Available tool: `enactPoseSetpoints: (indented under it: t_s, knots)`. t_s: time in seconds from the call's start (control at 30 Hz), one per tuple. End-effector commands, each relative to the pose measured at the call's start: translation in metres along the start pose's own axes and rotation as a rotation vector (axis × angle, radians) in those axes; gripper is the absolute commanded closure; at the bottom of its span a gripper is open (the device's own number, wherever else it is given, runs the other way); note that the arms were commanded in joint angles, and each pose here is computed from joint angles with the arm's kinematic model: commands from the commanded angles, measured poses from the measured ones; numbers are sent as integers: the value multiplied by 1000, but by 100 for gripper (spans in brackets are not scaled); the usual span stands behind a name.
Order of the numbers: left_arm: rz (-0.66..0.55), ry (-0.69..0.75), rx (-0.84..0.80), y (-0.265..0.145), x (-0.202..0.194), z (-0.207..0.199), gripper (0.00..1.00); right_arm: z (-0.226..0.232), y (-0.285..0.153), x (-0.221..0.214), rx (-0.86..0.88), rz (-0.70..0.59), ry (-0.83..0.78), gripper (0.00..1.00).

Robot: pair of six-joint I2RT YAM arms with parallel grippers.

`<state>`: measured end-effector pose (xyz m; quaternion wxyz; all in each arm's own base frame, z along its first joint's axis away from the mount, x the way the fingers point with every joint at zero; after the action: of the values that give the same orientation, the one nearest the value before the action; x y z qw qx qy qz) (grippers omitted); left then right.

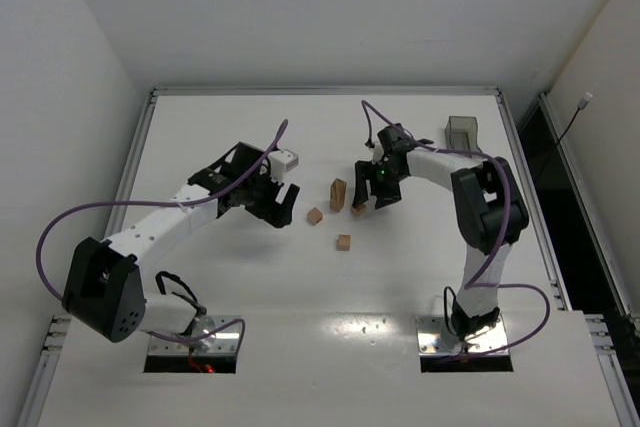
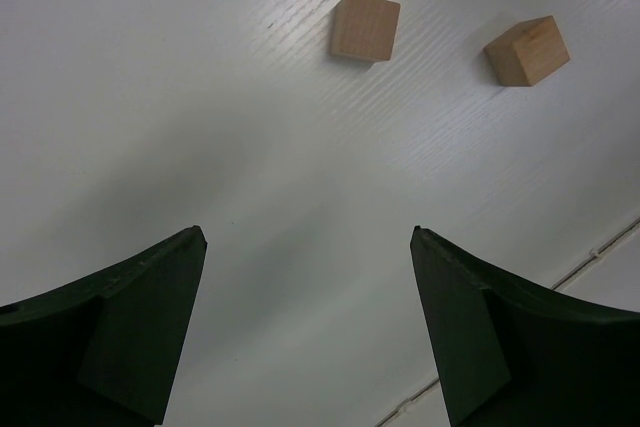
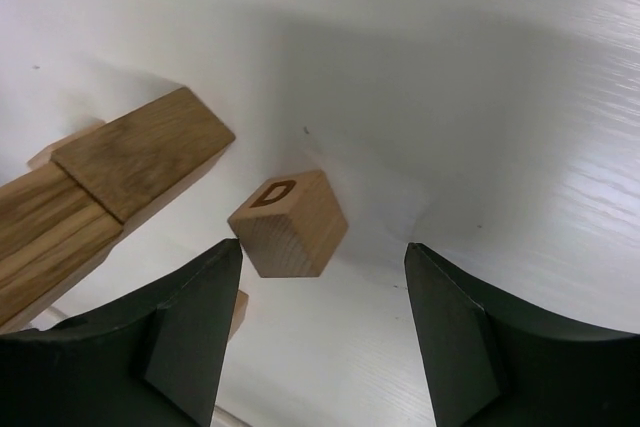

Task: Build the wood block tower

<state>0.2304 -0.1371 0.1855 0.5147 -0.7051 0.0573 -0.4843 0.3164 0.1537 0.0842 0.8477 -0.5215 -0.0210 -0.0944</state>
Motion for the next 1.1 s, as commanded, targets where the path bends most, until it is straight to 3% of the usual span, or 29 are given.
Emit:
enactPoseSetpoints:
  t_s: [0.0, 0.33, 0.77, 1.07]
  knots:
    - [-62, 5, 22, -5, 17, 3, 20, 10, -4, 11, -62, -59, 7, 37]
    - [-48, 2, 37, -4, 13, 4, 20, 18, 5, 11, -122, -50, 9, 37]
    - [-48, 2, 38, -4, 13, 4, 20, -9, -7, 12, -183, -83, 68, 37]
    - [-51, 3, 29, -1, 14, 4, 20, -20, -19, 14, -181, -113, 70, 48]
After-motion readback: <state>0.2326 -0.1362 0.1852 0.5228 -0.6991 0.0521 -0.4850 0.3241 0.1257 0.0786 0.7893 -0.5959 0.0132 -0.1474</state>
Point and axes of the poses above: each gripper's point midway between its finger pads, its own y axis out along the fingers, its own z axis along the line the jaws close on, x = y × z, the point moved 9 cm from there along -y, back along the fingers, and after that the axes turned 14 degrees about y, right-handed, at the moved point
